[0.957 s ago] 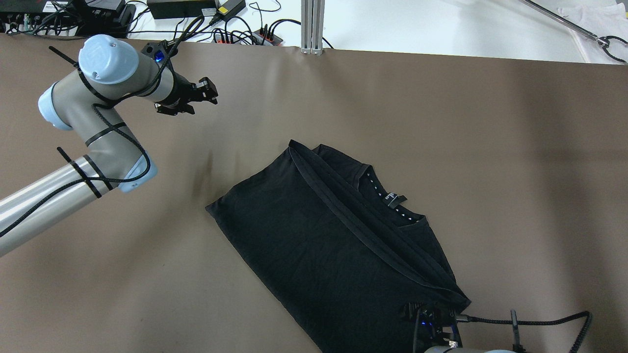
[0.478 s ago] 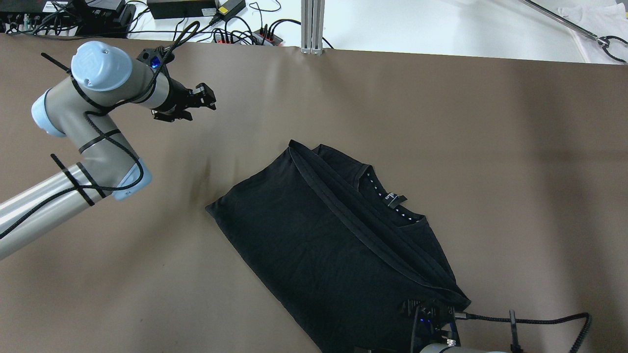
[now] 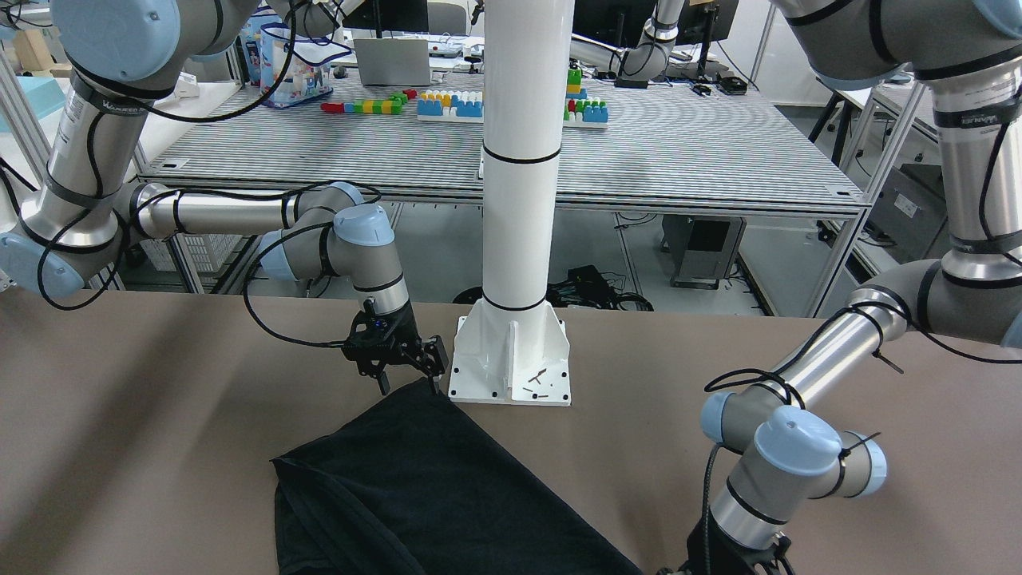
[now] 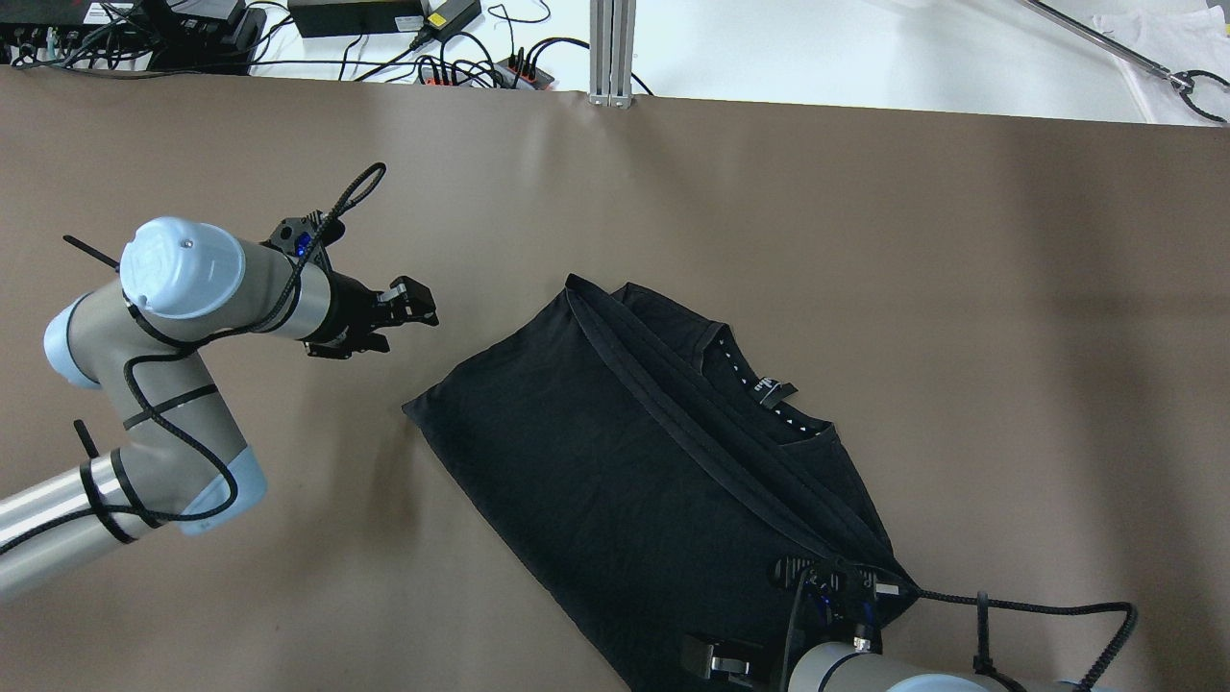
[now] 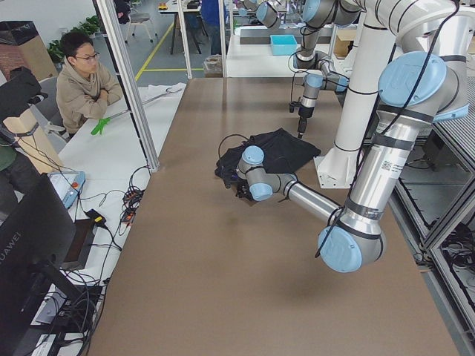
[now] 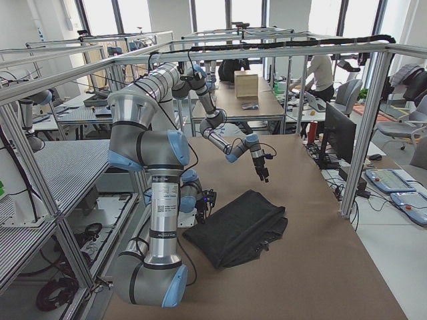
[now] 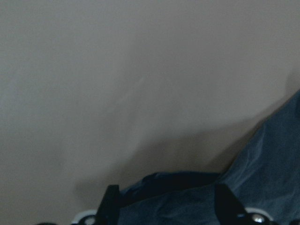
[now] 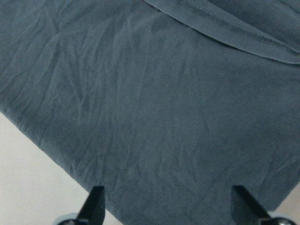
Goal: Fold clothes
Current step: 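Grasp the shirt's far corner with the left gripper and lift it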
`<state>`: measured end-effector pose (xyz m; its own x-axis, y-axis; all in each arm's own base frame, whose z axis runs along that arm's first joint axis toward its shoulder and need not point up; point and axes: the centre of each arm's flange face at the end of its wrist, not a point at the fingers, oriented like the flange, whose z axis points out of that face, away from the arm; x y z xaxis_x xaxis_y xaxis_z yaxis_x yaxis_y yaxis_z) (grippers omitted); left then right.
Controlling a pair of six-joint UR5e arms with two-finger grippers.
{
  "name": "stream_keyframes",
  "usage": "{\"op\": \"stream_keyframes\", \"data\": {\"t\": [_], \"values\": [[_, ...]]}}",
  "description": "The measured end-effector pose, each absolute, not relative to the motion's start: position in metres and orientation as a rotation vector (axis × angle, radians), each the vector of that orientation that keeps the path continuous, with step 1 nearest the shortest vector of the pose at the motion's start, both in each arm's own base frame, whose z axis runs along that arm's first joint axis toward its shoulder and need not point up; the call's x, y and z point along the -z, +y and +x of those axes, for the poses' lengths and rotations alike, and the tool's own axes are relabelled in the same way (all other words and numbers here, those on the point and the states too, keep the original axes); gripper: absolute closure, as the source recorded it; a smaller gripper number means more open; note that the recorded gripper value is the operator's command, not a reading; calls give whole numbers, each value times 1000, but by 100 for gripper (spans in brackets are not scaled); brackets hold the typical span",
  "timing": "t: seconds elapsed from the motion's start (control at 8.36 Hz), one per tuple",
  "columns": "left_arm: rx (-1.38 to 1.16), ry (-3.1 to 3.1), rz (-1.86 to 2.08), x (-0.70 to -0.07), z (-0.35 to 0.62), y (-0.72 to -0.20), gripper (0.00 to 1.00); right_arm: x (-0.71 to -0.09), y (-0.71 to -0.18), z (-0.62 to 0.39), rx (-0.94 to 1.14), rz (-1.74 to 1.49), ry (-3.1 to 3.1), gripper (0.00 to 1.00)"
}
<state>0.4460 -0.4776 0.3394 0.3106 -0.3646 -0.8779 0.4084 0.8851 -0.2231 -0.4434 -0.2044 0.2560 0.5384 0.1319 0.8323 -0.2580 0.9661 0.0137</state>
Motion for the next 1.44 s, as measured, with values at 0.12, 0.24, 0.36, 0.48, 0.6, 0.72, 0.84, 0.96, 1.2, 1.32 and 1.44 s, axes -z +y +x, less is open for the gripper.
{"op": "stream_keyframes", "data": {"t": [0.12, 0.24, 0.36, 0.48, 0.6, 0.72, 0.84, 0.96, 1.2, 1.32, 1.44], "values": [[503, 1140, 36, -343, 459, -465, 26, -257, -206, -444, -236, 143, -973, 5], [496, 1135, 30, -345, 465, -458, 26, -257, -206, -444, -239, 144, -971, 5], [493, 1132, 27, -347, 468, -454, 26, -258, -206, -445, -242, 144, -969, 5], [492, 1127, 23, -351, 468, -451, 26, -260, -207, -446, -243, 145, -965, 5], [492, 1122, 20, -355, 466, -449, 28, -262, -207, -448, -245, 146, -959, 6], [493, 1116, 18, -359, 464, -447, 46, -264, -208, -450, -246, 146, -956, 5], [494, 1114, 16, -361, 462, -445, 78, -264, -208, -451, -247, 146, -955, 6], [499, 1115, 13, -361, 462, -444, 100, -264, -207, -452, -248, 146, -956, 5], [507, 1121, 2, -358, 465, -442, 100, -263, -207, -452, -250, 144, -958, 6], [507, 1125, 2, -355, 465, -442, 100, -263, -207, -452, -250, 144, -958, 5], [502, 1136, 2, -352, 456, -442, 100, -263, -207, -453, -250, 143, -959, 5]]}}
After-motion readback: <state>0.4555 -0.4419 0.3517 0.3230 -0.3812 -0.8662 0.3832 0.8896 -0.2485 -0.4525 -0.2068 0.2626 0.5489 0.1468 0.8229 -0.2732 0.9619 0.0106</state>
